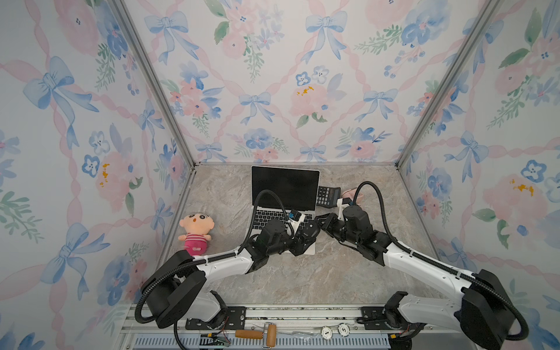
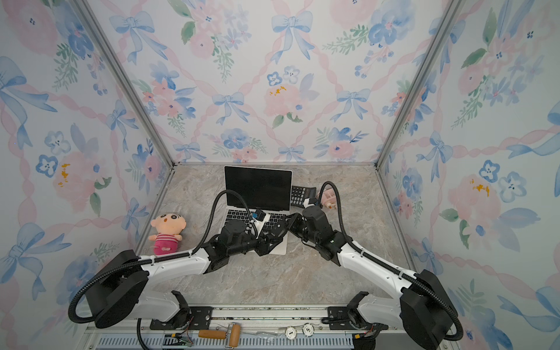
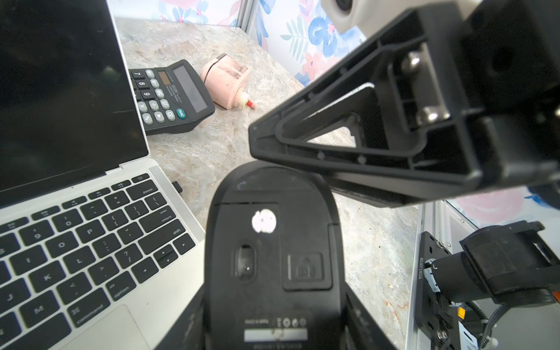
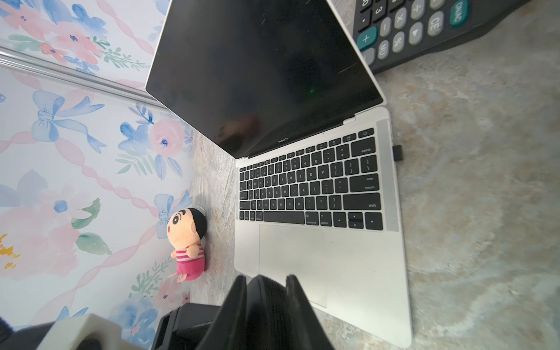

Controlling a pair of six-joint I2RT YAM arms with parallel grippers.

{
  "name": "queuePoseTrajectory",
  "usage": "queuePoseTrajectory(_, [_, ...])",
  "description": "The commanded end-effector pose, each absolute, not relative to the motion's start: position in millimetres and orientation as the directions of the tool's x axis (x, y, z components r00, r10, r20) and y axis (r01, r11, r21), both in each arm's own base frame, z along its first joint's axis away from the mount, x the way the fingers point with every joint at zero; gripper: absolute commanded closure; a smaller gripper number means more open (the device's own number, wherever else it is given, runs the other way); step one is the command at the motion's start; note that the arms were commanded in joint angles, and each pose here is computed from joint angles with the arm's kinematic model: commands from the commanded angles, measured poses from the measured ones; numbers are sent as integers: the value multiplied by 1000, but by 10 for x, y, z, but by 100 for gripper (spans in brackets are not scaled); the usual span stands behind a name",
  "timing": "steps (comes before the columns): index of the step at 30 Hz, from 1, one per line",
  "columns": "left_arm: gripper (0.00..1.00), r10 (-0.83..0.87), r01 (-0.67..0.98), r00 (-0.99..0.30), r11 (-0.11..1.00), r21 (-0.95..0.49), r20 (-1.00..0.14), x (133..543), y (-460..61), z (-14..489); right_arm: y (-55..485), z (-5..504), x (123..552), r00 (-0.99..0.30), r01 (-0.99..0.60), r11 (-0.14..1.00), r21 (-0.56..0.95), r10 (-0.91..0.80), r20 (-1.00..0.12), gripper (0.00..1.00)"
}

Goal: Insert the wireless mouse receiver into the laptop
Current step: Place the mouse at the center of the board.

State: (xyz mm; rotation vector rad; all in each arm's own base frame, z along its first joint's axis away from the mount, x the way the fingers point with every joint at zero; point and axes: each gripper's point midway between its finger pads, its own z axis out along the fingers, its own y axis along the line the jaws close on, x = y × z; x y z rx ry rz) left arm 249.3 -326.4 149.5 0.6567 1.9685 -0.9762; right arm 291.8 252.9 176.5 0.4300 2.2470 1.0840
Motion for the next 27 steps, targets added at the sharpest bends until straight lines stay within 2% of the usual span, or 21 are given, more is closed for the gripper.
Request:
queuePoseTrajectory(1, [100,-97,778,-351,524,-348,-931,2697,-3381,2272,2741,1396,2439,-894,33,669,742,352,-278,81])
queuePoseTrajectory(3, [100,-99,778,-348,524,-346,-932,2698,-3379,2285,2760,1416,2439,-895,23,671,741,345,-284,81])
queuePoseTrajectory(4, [100,-98,777,-351,525,-348,-931,2697,-3376,2272,2760,1442,2450,-892,18,667,745,348,-289,77])
queuePoseTrajectory(5, [100,-98,775,-353,527,-350,-930,2697,-3375,2263,2748,1468,2456,-888,17,666,746,353,-295,68])
queuePoseTrajectory(6, [100,-94,772,-361,528,-354,-928,2695,-3371,2228,2716,1506,2472,-880,16,671,742,362,-308,54])
queuePoseTrajectory(8, [100,-87,768,-379,526,-365,-922,2690,-3373,2172,2645,1596,2491,-866,12,680,733,374,-333,38])
queuePoseTrajectory(10, [100,-69,764,-404,523,-378,-912,2677,-3385,2089,2582,1701,2512,-852,6,680,733,388,-353,29])
queuePoseTrajectory(12, [100,-60,761,-425,517,-393,-903,2659,-3393,2024,2537,1768,2532,-843,4,676,737,399,-362,27])
queuePoseTrajectory(15, [100,-48,767,-439,500,-402,-897,2625,-3411,1982,2526,1803,2568,-840,1,659,752,409,-357,30])
queuePoseTrajectory(24, [100,-16,795,-440,458,-398,-898,2523,-3438,1943,2639,1935,2672,-839,-54,602,797,405,-362,59])
queuePoseTrajectory(27, [99,-10,800,-437,453,-394,-899,2510,-3437,1932,2656,1957,2679,-841,-61,601,797,400,-365,65])
